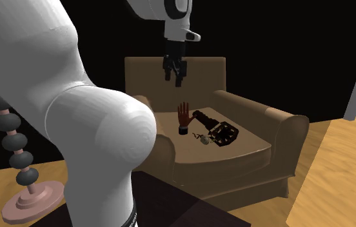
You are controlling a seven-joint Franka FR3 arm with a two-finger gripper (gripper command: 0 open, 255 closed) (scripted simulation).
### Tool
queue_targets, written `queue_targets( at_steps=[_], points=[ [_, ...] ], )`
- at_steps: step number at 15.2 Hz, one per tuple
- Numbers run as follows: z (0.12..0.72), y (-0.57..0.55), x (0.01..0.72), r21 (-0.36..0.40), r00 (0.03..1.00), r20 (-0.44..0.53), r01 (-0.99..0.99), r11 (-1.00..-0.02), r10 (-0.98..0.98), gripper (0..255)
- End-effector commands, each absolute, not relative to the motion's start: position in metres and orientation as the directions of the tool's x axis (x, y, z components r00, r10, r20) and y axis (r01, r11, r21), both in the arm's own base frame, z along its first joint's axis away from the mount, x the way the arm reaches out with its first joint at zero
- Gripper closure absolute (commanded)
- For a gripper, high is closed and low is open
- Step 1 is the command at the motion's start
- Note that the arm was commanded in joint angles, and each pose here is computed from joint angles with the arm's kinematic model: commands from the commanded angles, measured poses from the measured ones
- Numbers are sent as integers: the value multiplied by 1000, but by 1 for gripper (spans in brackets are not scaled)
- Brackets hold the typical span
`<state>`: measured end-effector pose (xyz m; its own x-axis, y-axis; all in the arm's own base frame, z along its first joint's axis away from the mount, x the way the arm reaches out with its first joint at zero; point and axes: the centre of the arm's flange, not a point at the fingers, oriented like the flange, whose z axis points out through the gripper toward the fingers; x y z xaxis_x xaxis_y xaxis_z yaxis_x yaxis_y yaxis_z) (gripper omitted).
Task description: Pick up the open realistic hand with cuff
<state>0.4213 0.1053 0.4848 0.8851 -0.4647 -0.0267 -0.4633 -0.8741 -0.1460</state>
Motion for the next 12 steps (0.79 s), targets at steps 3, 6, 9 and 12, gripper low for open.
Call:
queue_targets(
  at_steps=[3,6,9,12],
  points=[
    [453,118,463,-155,806,-60,-590,-793,-588,0],
    [430,126,494,-157,738,-85,-673,-722,-669,0],
    [407,130,525,-157,661,-110,-749,-644,-742,0],
    [383,132,556,-154,576,-134,-816,-557,-806,0]
  ],
)
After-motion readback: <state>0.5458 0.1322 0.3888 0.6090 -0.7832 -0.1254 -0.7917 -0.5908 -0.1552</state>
